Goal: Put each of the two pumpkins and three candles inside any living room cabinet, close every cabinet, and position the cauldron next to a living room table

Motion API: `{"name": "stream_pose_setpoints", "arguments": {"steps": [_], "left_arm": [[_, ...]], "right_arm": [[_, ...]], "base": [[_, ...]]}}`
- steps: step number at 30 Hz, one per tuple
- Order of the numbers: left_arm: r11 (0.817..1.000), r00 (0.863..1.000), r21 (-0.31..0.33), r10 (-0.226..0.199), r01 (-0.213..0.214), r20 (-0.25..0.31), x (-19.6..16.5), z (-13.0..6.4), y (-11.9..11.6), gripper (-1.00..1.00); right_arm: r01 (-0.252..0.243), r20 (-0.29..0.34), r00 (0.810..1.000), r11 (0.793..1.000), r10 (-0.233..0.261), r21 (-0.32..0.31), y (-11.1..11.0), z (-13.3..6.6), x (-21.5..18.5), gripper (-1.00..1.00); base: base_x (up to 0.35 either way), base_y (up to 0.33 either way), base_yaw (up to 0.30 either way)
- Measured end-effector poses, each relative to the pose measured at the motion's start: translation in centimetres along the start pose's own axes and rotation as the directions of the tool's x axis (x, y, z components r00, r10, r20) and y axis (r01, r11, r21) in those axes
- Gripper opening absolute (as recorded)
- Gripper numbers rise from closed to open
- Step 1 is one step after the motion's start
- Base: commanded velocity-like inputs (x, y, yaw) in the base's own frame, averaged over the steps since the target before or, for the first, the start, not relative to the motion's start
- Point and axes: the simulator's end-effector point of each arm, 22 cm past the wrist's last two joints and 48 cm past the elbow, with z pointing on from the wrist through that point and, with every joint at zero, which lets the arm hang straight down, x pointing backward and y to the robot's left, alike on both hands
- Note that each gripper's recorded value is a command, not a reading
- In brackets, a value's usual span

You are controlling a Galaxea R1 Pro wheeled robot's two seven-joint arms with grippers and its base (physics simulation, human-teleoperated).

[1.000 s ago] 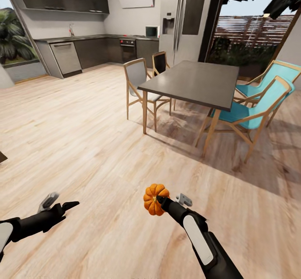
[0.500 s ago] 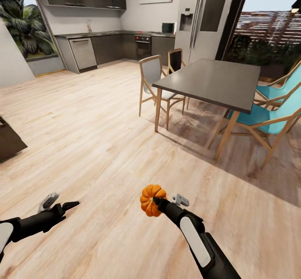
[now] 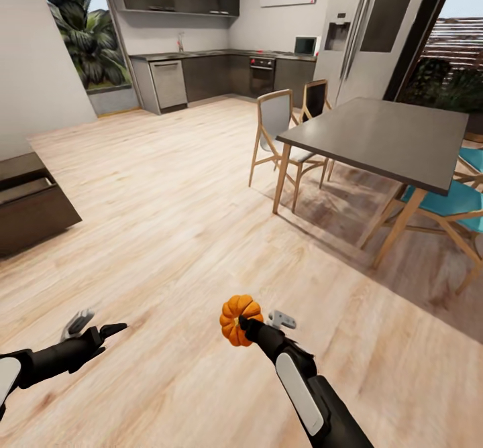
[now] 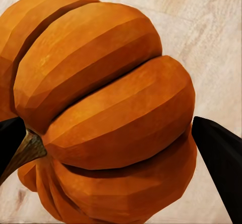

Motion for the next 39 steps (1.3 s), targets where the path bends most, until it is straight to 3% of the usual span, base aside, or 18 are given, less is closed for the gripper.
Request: {"name": "stream_pose_setpoints", "arguments": {"steps": [39], "left_arm": [[1.000, 1.000, 0.014, 0.011, -0.011, 0.018, -0.5, -0.7, -0.9, 1.00]], "right_arm": [[0.021, 0.011, 1.000, 1.000, -0.021, -0.016, 1.1, -0.6, -0.3, -1.00]], "base": [[0.000, 0.000, 0.271]]}}
